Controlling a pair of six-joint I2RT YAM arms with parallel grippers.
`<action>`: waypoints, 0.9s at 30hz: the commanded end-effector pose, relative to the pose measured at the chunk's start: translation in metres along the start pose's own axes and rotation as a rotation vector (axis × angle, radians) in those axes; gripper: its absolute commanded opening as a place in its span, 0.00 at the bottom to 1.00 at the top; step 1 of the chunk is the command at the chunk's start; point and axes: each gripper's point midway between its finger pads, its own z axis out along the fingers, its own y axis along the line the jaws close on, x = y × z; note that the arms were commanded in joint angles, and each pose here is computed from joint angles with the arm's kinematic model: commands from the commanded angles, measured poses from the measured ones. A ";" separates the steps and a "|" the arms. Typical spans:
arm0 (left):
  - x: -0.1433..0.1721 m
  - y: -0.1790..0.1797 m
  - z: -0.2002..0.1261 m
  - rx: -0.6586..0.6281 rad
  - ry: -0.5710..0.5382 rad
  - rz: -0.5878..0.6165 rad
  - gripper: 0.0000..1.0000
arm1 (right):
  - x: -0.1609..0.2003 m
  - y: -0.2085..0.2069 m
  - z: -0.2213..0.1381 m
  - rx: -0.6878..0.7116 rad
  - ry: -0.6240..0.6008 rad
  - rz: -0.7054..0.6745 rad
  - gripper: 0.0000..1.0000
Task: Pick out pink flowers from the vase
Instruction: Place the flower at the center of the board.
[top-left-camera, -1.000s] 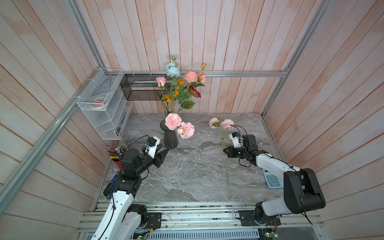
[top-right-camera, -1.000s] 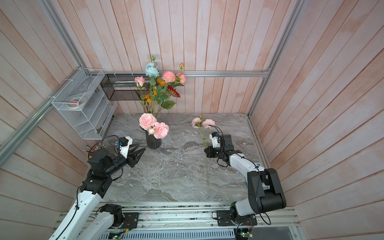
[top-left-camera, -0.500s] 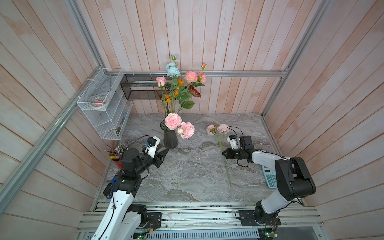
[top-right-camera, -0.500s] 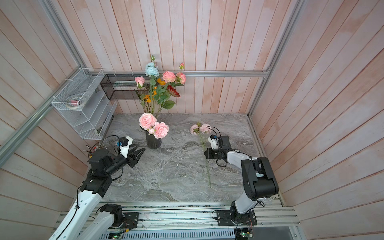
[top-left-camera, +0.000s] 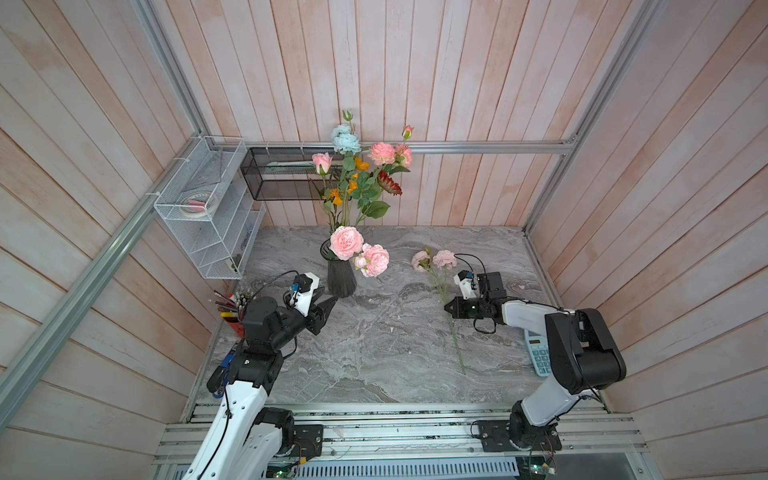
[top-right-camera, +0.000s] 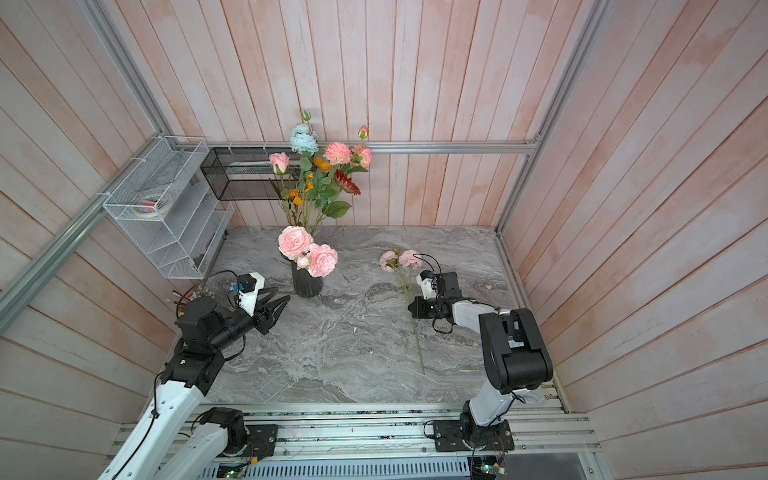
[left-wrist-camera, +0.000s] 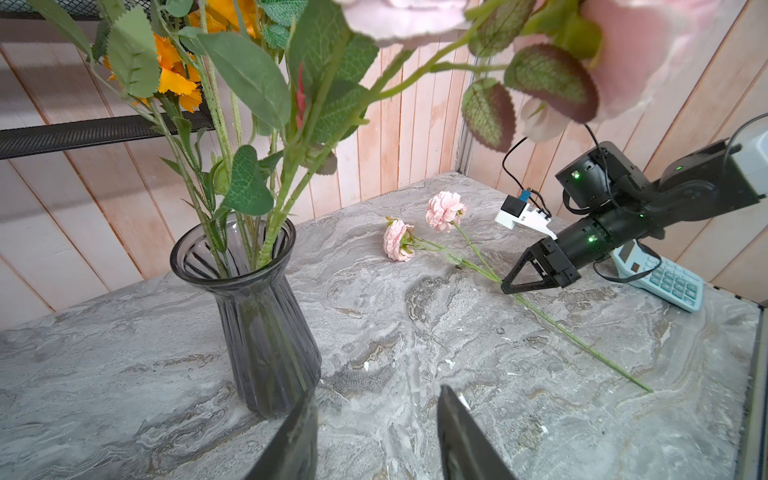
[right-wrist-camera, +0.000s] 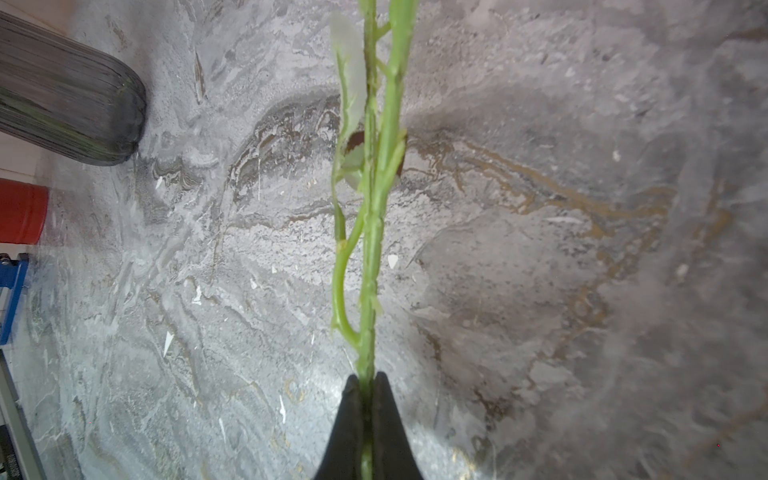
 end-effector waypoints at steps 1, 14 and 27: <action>0.001 -0.001 -0.001 0.000 -0.012 0.005 0.48 | -0.007 -0.010 0.001 0.030 -0.041 -0.003 0.00; 0.001 -0.002 -0.003 0.001 -0.019 0.007 0.48 | -0.009 -0.042 0.002 0.067 -0.067 0.129 0.02; 0.000 -0.002 -0.004 -0.001 -0.023 0.007 0.48 | -0.010 -0.047 -0.013 0.146 -0.074 0.100 0.26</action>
